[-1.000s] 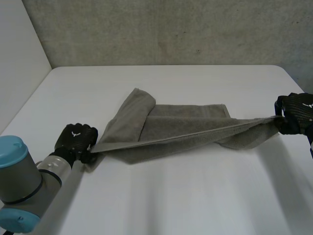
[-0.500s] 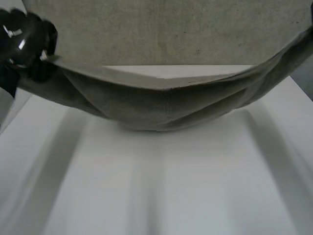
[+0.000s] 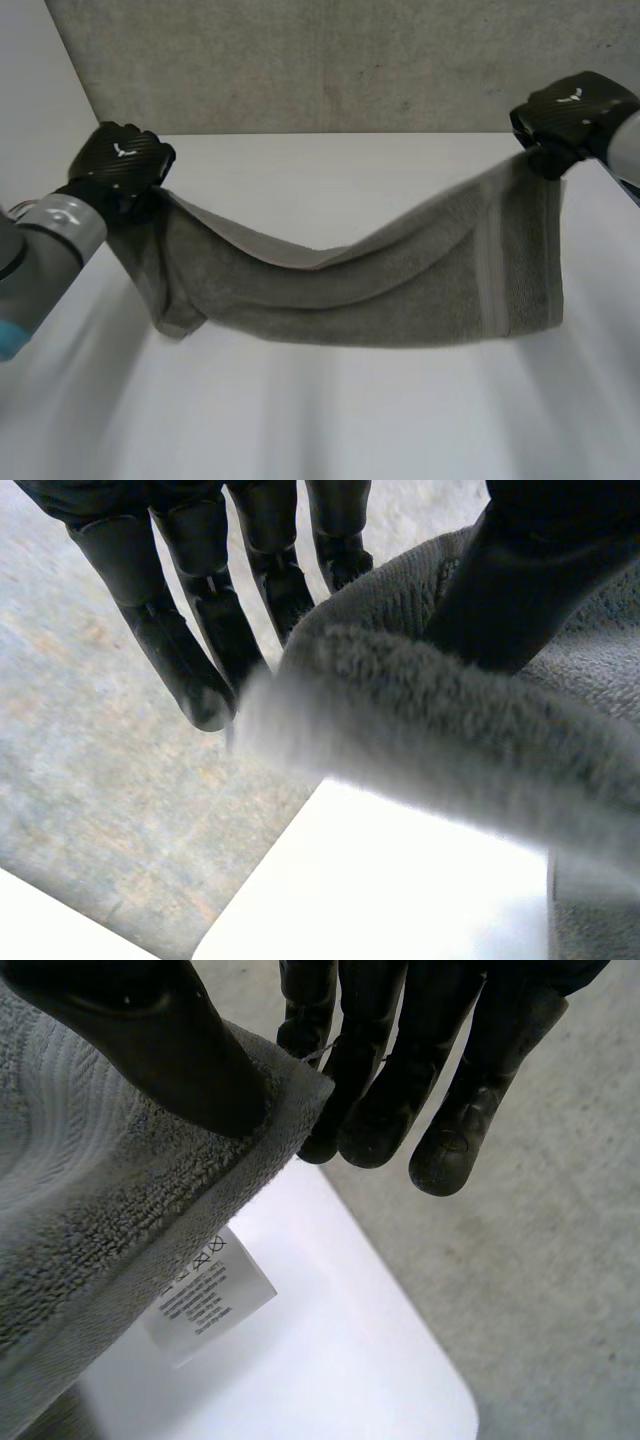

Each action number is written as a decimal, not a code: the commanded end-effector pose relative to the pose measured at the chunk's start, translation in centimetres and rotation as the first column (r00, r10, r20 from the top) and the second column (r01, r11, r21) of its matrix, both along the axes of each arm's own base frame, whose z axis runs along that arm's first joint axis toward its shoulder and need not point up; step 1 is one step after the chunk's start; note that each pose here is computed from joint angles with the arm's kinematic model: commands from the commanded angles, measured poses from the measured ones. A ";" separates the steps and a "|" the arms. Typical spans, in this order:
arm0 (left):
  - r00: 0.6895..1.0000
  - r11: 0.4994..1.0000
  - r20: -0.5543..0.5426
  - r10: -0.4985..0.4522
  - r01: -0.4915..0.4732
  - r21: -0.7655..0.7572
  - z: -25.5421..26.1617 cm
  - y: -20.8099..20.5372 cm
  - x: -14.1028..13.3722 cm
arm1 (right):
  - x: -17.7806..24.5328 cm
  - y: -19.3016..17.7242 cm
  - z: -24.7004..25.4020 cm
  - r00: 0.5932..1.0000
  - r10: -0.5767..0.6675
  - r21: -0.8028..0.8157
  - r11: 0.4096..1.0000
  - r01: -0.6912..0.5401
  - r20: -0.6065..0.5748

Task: Fold the towel.

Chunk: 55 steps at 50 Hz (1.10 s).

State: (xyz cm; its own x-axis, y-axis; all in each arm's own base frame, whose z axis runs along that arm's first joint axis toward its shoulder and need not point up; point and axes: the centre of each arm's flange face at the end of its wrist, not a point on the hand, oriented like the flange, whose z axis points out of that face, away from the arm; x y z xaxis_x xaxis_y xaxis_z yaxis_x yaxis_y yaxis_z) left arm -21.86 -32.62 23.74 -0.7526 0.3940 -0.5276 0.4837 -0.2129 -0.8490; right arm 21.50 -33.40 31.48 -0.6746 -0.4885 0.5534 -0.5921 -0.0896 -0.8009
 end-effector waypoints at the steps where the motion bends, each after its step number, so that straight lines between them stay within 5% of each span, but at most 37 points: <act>1: 1.000 0.991 0.017 0.010 -0.008 -0.134 1.7 -5.3 -1.1 | 2.4 -3.2 1.4 0.998 0.033 -0.213 0.977 -0.020 0.056; 4: 0.998 0.947 -0.045 0.038 -0.050 -0.317 7.0 -7.0 -1.5 | 3.4 -4.1 5.9 0.990 0.059 -0.449 0.893 0.006 0.131; 6: 0.995 0.908 -0.092 0.043 -0.077 -0.412 9.9 -7.1 -1.9 | 3.2 -4.2 10.9 0.963 0.089 -0.626 0.774 0.094 0.253; 10: 0.979 0.821 -0.201 -0.014 -0.104 -0.561 15.5 -6.1 -2.6 | 2.4 -2.4 15.4 0.922 0.168 -0.706 0.694 0.141 0.349; 12: 0.951 0.768 -0.290 -0.109 -0.105 -0.632 19.7 -4.3 -2.2 | 2.0 -1.8 16.3 0.909 0.195 -0.702 0.699 0.134 0.368; 18: 0.921 0.811 -0.353 -0.167 -0.076 -0.580 19.0 -3.9 -2.0 | 3.1 -2.1 12.3 0.922 0.236 -0.548 0.836 -0.030 0.308; 26: 0.969 0.936 -0.235 -0.073 -0.015 -0.353 7.4 -4.4 -0.4 | 3.0 -2.6 5.9 0.972 0.171 -0.378 0.920 -0.099 0.162; 33: 0.992 0.977 -0.106 -0.065 0.041 -0.211 -0.9 -2.5 1.3 | 1.4 -2.5 -2.1 0.994 0.110 -0.206 0.972 -0.112 -0.019; 40: 0.999 0.994 -0.031 -0.042 0.039 -0.105 -5.7 -1.1 1.8 | 0.7 -0.8 -5.1 0.993 0.121 -0.113 0.986 -0.122 -0.019; 49: 0.996 0.994 -0.067 0.063 -0.069 -0.089 -6.0 -1.8 2.1 | 0.6 4.0 -2.2 0.983 0.182 -0.201 0.965 -0.170 0.040; 55: 0.988 0.999 -0.151 -0.022 0.018 -0.028 -7.0 -0.6 -1.3 | 0.3 6.3 2.1 0.978 0.179 -0.298 0.944 -0.142 0.103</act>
